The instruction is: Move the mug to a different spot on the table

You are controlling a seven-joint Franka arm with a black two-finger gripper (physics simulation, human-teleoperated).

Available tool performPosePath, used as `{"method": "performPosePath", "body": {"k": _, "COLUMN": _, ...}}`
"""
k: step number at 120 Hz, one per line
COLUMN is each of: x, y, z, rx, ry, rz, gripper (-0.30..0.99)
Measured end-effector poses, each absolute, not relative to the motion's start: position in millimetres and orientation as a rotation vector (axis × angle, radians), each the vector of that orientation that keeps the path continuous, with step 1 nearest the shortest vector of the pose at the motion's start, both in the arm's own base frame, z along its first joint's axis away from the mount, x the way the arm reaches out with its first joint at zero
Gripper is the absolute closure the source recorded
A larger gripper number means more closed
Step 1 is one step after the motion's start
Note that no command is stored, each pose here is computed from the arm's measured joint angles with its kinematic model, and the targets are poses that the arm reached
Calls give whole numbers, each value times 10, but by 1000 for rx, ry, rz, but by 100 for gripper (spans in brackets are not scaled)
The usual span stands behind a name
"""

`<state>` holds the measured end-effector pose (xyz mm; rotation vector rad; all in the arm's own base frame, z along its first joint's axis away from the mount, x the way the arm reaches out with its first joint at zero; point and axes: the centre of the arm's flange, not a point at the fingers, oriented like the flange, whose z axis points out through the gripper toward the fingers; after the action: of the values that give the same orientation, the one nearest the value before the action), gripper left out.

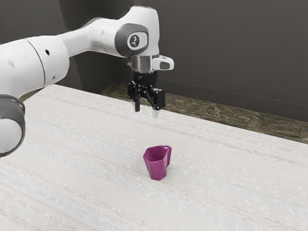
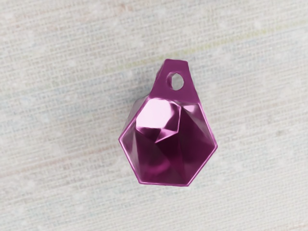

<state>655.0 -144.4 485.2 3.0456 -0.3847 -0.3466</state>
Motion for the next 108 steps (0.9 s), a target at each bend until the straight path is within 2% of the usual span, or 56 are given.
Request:
{"method": "performPosePath", "body": {"k": 19, "x": 6780, "y": -2148, "z": 4328, "rx": 3047, "ry": -472, "rz": -341, "gripper": 2}}
{"method": "performPosePath", "body": {"k": 33, "x": 6966, "y": -2379, "z": 4013, "rx": 3050, "ry": -458, "rz": -324, "gripper": 2}}
{"method": "performPosePath", "body": {"k": 69, "x": 7324, "y": -2309, "z": 3122, "rx": 3096, "ry": -319, "rz": -415, "gripper": 2}}
{"method": "performPosePath", "body": {"k": 96, "x": 7226, "y": -2174, "z": 2892, "rx": 3152, "ry": -223, "rz": -606, "gripper": 4}}
{"method": "performPosePath", "body": {"k": 108, "x": 7203, "y": -2143, "z": 2818, "rx": 3176, "ry": -203, "rz": -649, "gripper": 9}}
